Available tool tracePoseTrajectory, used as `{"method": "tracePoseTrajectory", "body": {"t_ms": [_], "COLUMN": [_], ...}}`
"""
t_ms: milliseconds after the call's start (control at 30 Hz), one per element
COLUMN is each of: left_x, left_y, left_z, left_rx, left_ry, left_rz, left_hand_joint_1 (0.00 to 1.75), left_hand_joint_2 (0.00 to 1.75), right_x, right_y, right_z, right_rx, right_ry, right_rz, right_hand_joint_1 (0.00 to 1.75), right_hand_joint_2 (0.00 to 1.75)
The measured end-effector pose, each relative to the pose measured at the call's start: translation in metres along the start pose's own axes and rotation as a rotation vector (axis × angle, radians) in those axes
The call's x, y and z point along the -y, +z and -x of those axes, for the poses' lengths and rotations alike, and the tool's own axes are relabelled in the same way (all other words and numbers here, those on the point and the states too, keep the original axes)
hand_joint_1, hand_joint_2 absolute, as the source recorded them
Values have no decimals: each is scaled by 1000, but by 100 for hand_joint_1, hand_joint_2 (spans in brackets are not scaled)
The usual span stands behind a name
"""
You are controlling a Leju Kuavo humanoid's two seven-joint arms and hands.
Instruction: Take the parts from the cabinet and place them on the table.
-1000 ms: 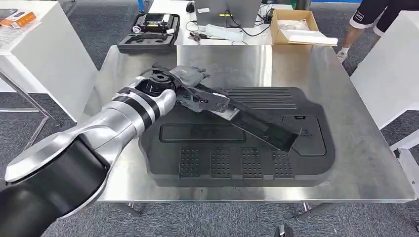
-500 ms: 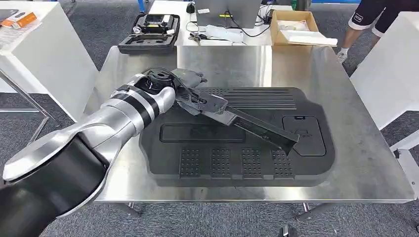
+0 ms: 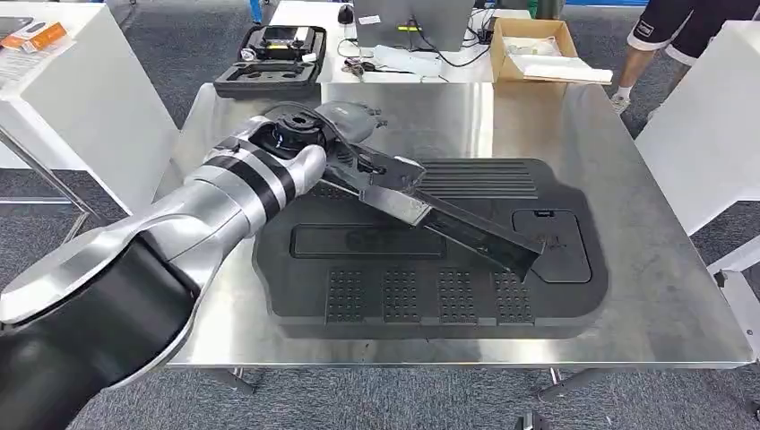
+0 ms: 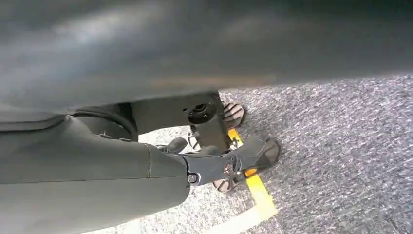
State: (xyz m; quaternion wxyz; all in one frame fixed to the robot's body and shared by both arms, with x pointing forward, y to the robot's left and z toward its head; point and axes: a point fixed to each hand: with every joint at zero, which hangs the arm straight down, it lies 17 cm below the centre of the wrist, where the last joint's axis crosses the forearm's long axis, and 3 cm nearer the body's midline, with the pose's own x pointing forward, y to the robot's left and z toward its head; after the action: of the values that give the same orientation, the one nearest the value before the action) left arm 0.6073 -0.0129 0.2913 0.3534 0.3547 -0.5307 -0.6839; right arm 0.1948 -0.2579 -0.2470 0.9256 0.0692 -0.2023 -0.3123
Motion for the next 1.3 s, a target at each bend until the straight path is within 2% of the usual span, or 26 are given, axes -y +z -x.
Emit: {"method": "tracePoseTrajectory", "body": {"t_ms": [700,1033,1300], "left_x": [10,-38,-54], "left_y": [6,6,7], "left_z": [-17,-36,-45], "left_rx": [19,76,95], "left_ry": [-28,-45,-67], "left_rz": [116,11,-25], "left_hand_joint_1": [0,0,0], "left_hand_joint_2": [175,175,175], "right_x": [22,39,49], "right_y": [1,3,5], "right_z": [-3,-3,1], "right_rx": [16,35,38], "right_ry": [-49,-101,-127], "right_rz": [37,66,81], "right_hand_joint_1": [0,0,0], "right_hand_joint_2": [0,0,0]}}
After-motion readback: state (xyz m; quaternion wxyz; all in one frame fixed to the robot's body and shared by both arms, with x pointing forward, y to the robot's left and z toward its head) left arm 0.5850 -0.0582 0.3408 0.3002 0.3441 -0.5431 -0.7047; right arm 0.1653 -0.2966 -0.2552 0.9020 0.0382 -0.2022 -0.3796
